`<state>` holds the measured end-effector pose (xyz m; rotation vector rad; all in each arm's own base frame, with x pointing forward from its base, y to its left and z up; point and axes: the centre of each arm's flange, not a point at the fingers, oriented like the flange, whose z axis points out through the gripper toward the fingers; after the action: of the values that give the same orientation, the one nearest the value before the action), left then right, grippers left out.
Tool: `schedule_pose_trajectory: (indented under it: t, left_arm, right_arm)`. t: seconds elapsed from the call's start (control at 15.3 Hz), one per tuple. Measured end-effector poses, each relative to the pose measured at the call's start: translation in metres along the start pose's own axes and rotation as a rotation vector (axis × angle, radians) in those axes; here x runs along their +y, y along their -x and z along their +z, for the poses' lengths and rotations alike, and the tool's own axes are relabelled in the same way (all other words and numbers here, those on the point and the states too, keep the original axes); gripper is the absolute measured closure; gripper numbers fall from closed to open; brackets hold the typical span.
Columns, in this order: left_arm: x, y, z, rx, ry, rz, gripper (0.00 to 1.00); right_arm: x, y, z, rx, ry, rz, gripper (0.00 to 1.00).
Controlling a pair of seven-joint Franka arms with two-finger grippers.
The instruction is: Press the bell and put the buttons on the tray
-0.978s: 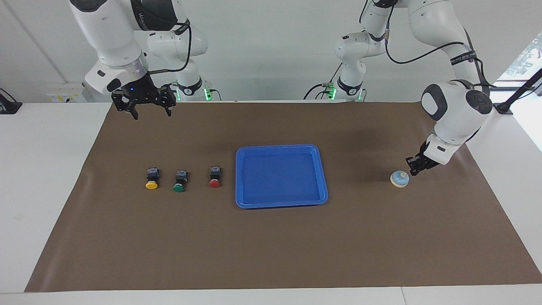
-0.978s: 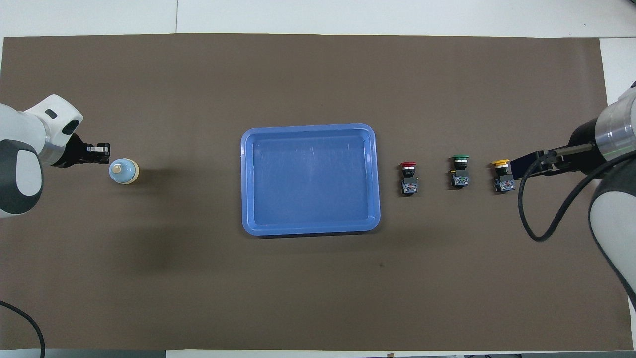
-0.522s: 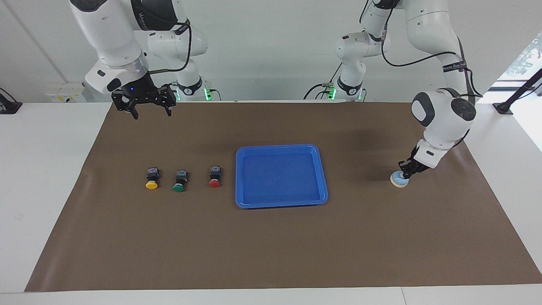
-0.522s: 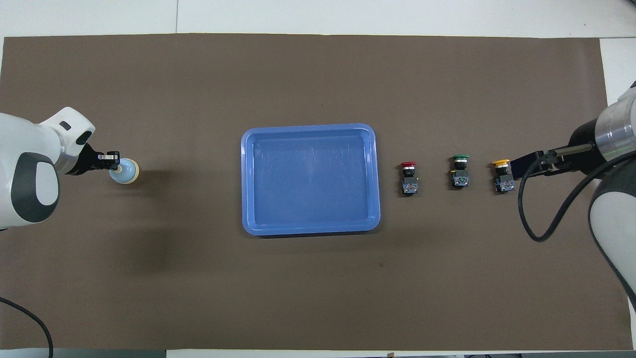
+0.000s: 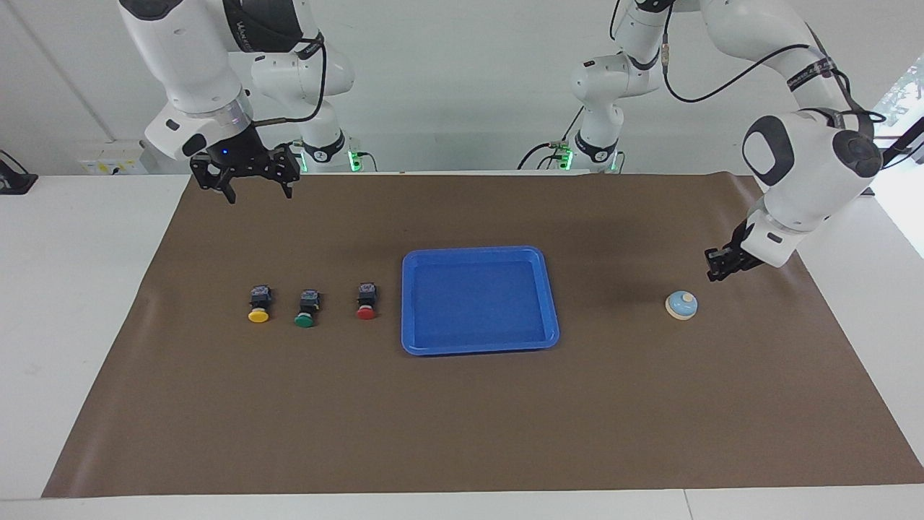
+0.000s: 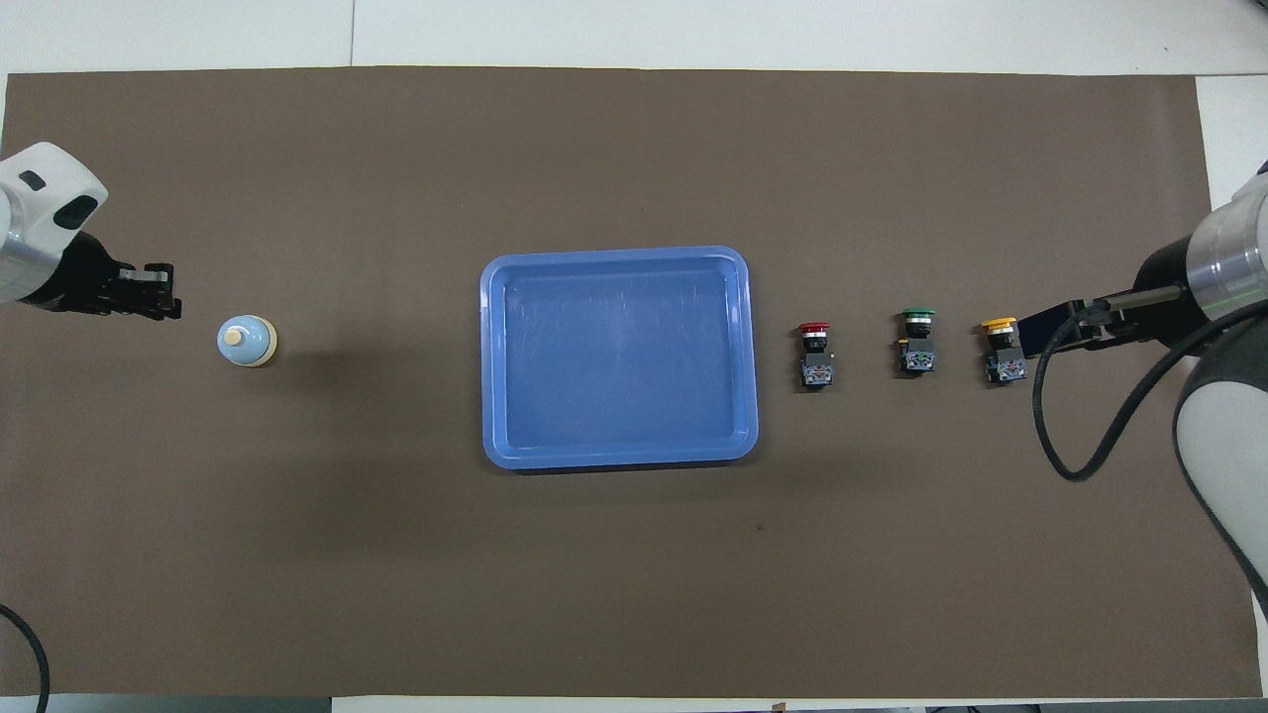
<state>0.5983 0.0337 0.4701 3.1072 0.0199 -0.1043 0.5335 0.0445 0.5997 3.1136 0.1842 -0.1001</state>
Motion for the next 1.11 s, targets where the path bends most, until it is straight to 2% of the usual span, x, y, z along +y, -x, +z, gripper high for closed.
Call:
schedule_pose_trajectory:
  t: [0.13,0.2,0.26,0.33,0.39,0.59,0.72,1.11]
  left_arm:
    - [0.003,0.013,-0.030,0.012,-0.004,0.003,0.55]
    - [0.005,0.022,-0.043,0.015,-0.006,0.004,0.40]
    - [0.006,0.031,-0.057,0.018,-0.008,0.005,0.30]
    - [0.007,0.044,-0.074,0.015,-0.010,0.005,0.09]
    - [0.008,0.050,-0.076,-0.012,-0.010,0.006,0.00]
    - [0.014,0.059,-0.071,-0.082,-0.008,0.015,0.00]
    - [0.016,0.064,-0.074,-0.102,-0.008,0.018,0.00]
    - [0.019,0.074,-0.102,-0.112,-0.009,0.022,0.00]
  right_arm:
    - [0.000,0.000,0.000,0.000,0.000,0.000,0.00]
    - [0.000,0.000,0.000,0.000,0.000,0.000,0.00]
    - [0.000,0.000,0.000,0.000,0.000,0.000,0.00]
    - [0.000,0.000,0.000,0.000,0.000,0.000,0.00]
    - [0.000,0.000,0.000,0.000,0.000,0.000,0.00]
    - [0.000,0.000,0.000,0.000,0.000,0.000,0.00]
    - [0.000,0.000,0.000,0.000,0.000,0.000,0.00]
    - [0.000,0.000,0.000,0.000,0.000,0.000,0.00]
